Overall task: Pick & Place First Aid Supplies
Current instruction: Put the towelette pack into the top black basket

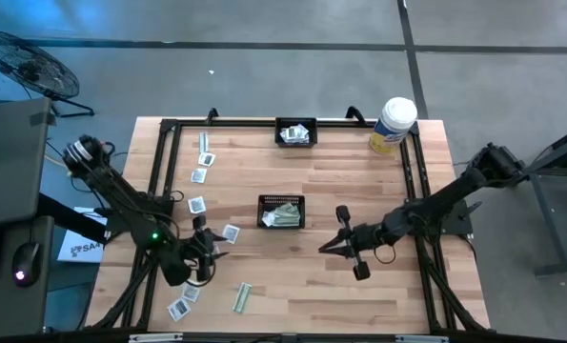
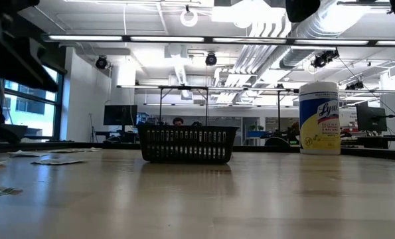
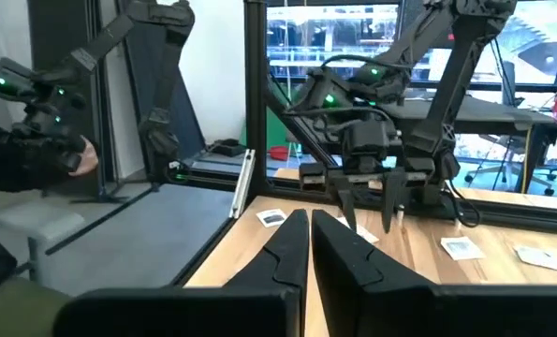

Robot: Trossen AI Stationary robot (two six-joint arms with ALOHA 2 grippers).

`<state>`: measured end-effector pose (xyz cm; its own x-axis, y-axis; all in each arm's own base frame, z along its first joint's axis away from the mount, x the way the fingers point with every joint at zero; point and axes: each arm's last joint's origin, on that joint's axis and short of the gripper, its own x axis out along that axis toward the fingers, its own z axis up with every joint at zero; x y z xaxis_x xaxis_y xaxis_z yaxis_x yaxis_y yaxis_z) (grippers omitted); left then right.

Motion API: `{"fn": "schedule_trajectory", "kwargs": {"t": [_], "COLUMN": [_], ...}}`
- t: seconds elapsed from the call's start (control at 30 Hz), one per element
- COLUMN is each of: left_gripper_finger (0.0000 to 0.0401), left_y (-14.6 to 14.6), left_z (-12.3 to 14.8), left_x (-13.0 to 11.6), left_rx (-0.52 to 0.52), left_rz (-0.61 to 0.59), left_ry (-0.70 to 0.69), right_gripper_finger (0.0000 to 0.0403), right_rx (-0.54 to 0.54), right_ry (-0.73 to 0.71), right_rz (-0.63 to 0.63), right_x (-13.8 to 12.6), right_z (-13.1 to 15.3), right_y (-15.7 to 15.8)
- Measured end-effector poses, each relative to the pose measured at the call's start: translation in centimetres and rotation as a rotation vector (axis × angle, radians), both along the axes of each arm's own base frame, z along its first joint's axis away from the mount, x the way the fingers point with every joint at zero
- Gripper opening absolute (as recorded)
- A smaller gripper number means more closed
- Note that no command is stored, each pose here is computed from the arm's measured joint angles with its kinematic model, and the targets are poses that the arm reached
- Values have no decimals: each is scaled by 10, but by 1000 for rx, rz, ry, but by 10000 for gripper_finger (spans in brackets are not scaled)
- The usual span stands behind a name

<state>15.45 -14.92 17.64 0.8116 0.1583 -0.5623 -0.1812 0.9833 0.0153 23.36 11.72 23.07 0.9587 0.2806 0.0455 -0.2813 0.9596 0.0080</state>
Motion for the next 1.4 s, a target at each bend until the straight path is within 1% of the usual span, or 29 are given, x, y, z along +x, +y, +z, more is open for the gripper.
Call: {"fn": "schedule_trajectory", "kwargs": {"t": [0.13, 0.27, 0.47, 0.57, 0.73, 0.87, 1.03, 1.13, 1.3, 1.4], "left_gripper_finger": [184, 184, 184, 184, 184, 184, 184, 184, 184, 184], "left_y": [7, 10, 9, 9, 16, 24, 29, 31, 35, 40], "left_z": [-13, -15, -17, -18, -25, -31, -32, -34, -36, -42], "left_x": [-8, -11, -10, -10, -7, -3, 2, 3, 7, 12], "left_rx": [-42, -93, -98, -95, -126, -115, -77, -81, -13, -4], "left_rz": [-37, -27, -40, -38, -28, -60, -102, -126, -150, -154], "left_ry": [32, 2, 22, 26, 29, 47, 77, 122, 130, 176], "right_gripper_finger": [12, 12, 12, 12, 12, 12, 12, 12, 12, 12], "right_rx": [8, 10, 34, 34, 29, 18, 19, 11, 4, 4], "right_ry": [-13, -16, -14, -13, -15, -19, -19, -21, -23, -23], "right_rz": [-2, 9, 16, 43, 65, 68, 67, 63, 56, 54], "right_x": [7, 12, 12, 12, 11, 11, 11, 11, 11, 11], "right_z": [-8, -16, -17, -17, -17, -17, -17, -17, -17, -17], "right_y": [3, 6, 6, 7, 9, 10, 10, 10, 9, 9]}}
